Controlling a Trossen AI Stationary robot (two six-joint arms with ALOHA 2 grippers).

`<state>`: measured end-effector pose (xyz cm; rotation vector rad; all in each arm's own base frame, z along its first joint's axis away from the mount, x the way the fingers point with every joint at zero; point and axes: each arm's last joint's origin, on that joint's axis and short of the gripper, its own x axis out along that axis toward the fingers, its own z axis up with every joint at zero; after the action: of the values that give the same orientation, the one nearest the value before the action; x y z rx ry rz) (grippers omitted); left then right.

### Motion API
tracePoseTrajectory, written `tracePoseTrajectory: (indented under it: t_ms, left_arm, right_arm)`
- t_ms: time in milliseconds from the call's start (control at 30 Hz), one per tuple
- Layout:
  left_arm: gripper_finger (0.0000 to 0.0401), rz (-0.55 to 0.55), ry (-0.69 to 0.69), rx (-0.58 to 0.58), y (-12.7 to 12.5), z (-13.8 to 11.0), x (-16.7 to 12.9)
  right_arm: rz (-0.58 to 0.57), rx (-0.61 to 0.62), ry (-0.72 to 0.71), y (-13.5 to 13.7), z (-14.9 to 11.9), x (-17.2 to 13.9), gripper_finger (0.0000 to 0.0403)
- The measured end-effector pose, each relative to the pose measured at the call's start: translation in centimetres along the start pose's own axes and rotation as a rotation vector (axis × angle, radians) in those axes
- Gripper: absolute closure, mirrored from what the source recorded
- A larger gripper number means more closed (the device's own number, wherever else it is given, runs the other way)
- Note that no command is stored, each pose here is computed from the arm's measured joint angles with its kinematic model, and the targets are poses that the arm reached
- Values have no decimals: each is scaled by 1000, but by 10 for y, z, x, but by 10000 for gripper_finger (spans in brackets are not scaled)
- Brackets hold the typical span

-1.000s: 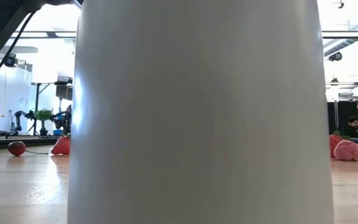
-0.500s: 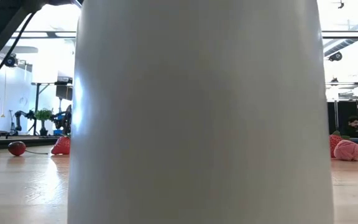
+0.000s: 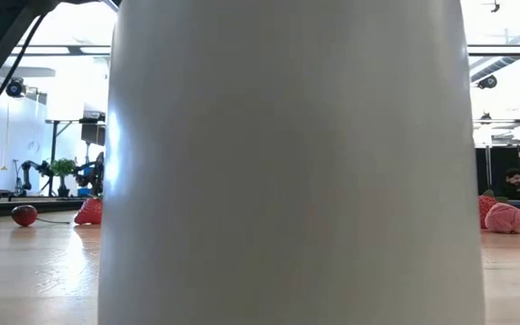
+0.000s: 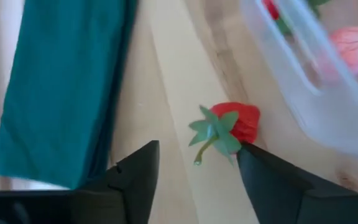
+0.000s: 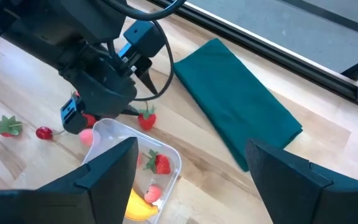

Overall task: Pick and placing Produce into tupperware
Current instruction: Put the strawberry into the transparent bin

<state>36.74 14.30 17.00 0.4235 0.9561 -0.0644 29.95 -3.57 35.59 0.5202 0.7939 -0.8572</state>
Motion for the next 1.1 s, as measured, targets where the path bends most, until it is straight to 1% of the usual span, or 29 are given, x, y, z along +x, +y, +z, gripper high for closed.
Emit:
tracePoseTrajectory:
  t_ms: [133, 267, 433, 600, 767, 1100]
  left_arm:
    - [177, -41, -29, 40, -3, 1, 1]
    - [175, -71, -62, 68, -8, 6, 1]
    - [174, -69, -89, 82, -11, 10, 4]
    - [175, -69, -90, 82, -12, 9, 8]
    - [175, -82, -72, 77, -13, 6, 14]
    - [175, -110, -33, 66, -16, 2, 14]
  right_arm:
    - [2, 0, 1, 0, 0, 0, 110]
    - [2, 0, 1, 0, 0, 0, 113]
    - [2, 0, 1, 0, 0, 0, 114]
    - [2, 3, 1, 0, 0, 0, 110]
    - [3, 1, 2, 1, -1, 0, 114]
    - [9, 5, 5, 2, -2, -1, 108]
